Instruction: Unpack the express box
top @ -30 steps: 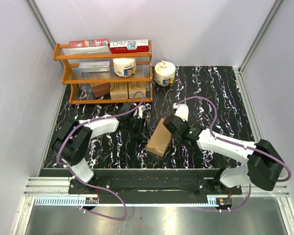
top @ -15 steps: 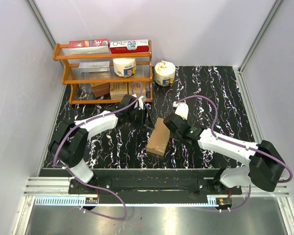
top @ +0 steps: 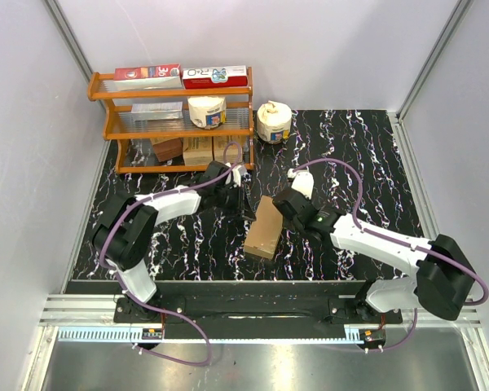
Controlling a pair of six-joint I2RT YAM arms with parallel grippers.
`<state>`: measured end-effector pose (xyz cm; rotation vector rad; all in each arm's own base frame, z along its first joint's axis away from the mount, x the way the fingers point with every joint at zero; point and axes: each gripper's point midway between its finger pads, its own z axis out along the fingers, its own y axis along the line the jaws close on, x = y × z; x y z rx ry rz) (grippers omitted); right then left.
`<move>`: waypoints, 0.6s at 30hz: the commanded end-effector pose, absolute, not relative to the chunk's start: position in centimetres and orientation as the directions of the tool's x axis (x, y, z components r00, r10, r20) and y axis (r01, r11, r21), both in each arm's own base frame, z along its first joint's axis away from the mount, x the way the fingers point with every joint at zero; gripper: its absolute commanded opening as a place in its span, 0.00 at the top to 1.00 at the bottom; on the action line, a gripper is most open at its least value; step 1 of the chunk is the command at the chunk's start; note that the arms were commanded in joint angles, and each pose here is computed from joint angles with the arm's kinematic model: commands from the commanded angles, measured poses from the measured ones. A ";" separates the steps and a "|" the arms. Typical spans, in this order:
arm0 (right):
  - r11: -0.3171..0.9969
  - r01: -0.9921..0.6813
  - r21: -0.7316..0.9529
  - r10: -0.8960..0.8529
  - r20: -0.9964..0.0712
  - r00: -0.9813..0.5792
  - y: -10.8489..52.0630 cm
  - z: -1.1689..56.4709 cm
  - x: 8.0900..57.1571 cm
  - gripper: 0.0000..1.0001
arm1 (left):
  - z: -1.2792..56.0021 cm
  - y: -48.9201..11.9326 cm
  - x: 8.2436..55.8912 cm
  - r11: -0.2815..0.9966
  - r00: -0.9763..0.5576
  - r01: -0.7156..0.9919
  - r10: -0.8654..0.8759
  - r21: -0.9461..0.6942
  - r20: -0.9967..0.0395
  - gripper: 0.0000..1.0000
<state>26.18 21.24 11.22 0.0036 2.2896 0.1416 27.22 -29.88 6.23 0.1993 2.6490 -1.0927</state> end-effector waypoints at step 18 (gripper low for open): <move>0.917 -0.221 0.331 0.159 -0.814 -0.559 25.9 20.8 27.3 1.00 | 1.9 -24.8 26.4 0.729 -0.987 -0.020 -0.122 -0.685 -0.101 0.94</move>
